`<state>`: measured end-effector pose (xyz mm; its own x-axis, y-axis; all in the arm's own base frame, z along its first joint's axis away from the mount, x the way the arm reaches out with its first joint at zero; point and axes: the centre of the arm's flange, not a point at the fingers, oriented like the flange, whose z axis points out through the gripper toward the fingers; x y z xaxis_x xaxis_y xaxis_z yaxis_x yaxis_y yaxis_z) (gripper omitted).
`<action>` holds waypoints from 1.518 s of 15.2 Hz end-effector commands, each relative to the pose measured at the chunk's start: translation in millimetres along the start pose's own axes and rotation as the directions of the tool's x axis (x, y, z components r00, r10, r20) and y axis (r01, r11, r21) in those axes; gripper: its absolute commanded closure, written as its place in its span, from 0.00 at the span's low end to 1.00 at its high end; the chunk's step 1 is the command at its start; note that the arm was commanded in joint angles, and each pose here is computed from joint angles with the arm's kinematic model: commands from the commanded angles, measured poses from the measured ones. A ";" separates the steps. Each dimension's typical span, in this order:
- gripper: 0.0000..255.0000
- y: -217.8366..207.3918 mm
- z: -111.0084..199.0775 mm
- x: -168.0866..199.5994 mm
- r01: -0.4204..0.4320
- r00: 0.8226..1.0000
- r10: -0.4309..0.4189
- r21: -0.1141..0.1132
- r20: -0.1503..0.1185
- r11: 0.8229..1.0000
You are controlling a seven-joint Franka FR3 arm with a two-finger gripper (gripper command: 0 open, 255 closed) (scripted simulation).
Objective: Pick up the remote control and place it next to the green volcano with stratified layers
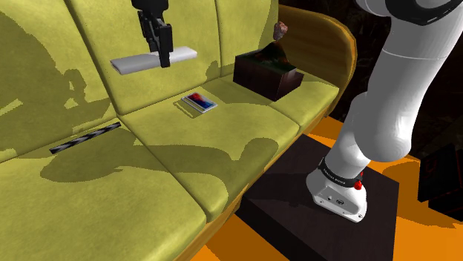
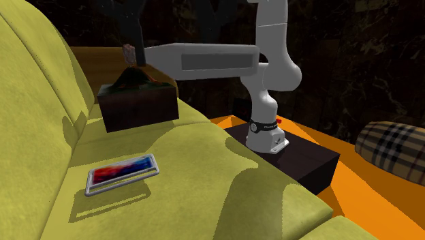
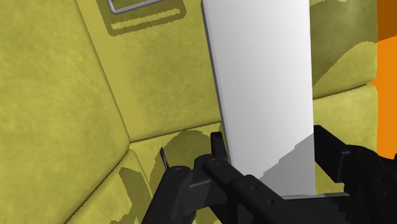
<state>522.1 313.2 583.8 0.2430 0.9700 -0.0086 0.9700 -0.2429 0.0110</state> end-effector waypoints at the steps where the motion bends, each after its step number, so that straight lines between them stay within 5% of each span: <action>1: 1.00 -0.2 -11.5 0.8 0.000 1.000 0.000 0.000 0.000 1.000; 21: 1.00 1.0 -113.7 -0.1 0.000 1.000 0.000 0.000 0.000 1.000; 23: 1.00 10.8 -113.4 -24.6 0.000 1.000 0.000 0.000 0.000 1.000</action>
<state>524.3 297.9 695.3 0.2434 0.9699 -0.0089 0.9699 -0.2433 0.0105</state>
